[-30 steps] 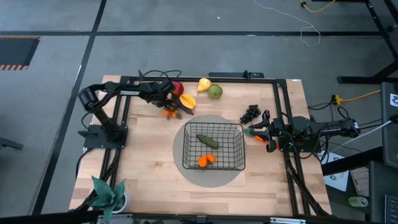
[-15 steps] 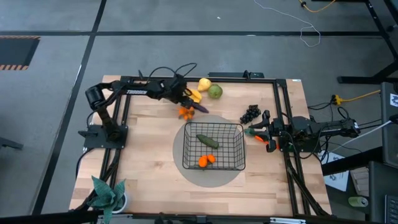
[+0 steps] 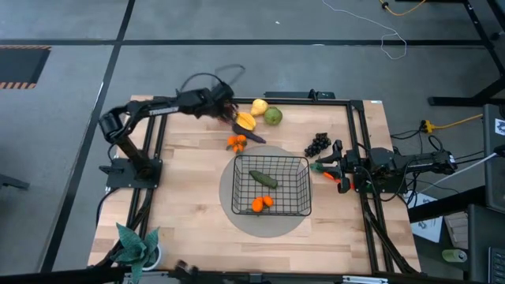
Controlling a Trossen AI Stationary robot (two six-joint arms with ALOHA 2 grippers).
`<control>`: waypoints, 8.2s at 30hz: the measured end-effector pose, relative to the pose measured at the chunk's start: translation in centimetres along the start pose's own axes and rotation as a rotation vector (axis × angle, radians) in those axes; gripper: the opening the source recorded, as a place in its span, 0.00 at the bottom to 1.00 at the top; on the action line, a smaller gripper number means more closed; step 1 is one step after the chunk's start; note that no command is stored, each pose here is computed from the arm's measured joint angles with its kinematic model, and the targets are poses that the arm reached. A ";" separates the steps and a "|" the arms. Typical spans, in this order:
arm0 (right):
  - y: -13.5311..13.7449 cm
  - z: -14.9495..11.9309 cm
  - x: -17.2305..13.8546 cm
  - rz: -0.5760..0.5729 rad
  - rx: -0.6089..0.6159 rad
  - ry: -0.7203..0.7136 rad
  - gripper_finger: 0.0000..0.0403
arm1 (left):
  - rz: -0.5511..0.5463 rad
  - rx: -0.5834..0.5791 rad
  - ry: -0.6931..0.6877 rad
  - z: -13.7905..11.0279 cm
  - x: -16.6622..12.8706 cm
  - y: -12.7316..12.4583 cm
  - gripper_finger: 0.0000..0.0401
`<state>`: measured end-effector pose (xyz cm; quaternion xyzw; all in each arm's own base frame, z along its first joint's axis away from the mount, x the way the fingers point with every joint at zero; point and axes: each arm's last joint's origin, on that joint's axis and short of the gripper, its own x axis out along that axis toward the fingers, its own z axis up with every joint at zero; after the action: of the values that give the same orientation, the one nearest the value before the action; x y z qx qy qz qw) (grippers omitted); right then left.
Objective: Build produce basket
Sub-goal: Move the fruits and vegetables to the top center of the table, then put the carrot into the wire basket
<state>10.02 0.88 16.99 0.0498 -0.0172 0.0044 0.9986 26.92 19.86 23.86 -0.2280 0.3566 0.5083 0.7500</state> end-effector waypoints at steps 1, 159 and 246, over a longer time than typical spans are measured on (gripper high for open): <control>0.0 0.0 0.0 0.000 0.002 0.000 0.30 | 0.038 -0.044 -0.006 0.5 0.3 1.1 0.43; 1.6 15.2 5.7 -0.609 0.104 1.244 0.30 | -0.883 0.198 -0.522 -17.5 -14.7 8.4 0.43; 1.2 -2.6 4.9 -0.623 0.298 1.368 0.37 | -0.817 0.197 -0.504 -17.7 -14.3 8.5 0.43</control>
<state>15.01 2.34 14.74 0.1725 0.6203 -0.2453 0.7248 10.39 2.06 23.64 -0.1470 0.0918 0.1754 0.9691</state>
